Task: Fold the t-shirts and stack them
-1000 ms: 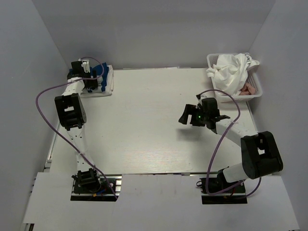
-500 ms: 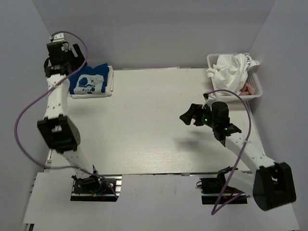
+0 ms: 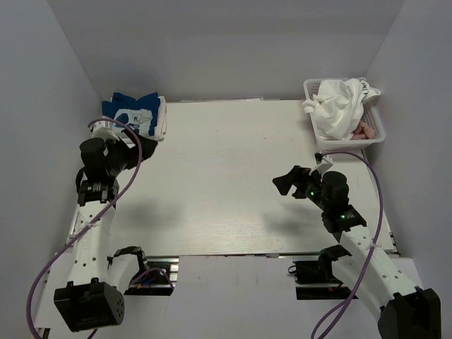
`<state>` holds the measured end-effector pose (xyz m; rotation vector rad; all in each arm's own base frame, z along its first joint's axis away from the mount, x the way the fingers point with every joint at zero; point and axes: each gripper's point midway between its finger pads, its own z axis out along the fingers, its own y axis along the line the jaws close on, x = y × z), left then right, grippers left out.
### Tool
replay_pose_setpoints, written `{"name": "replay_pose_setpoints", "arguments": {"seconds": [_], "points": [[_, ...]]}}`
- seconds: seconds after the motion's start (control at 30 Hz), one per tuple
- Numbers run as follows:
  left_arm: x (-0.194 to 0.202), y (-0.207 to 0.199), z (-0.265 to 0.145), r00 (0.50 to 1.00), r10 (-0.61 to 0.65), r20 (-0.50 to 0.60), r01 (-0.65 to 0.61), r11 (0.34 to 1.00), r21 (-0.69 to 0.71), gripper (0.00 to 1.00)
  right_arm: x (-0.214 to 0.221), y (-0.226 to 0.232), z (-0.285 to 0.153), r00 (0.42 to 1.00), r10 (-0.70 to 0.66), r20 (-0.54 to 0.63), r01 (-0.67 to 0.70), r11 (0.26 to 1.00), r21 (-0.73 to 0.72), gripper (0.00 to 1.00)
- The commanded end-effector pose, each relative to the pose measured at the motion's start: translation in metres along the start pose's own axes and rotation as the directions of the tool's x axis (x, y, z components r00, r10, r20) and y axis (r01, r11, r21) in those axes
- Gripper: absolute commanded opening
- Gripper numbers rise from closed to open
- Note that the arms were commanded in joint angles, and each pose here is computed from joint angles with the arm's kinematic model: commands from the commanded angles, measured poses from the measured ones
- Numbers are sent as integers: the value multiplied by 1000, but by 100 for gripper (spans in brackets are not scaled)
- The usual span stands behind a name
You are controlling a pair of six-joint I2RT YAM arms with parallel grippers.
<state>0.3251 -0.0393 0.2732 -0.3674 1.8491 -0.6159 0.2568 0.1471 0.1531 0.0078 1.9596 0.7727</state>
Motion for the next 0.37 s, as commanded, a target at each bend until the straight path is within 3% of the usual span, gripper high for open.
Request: {"name": "replay_pose_setpoints", "arguments": {"seconds": [0.0,0.33], "points": [[14,0,-11,999,-25,-26,25,1000,4,100,-6,-3,2,1000,13,21,-14,1000,27,90],[22,-2,-20,999,-14,-33,15,1000,16,100,2,-3,4,1000,24,1,-24,1000,6,90]]}}
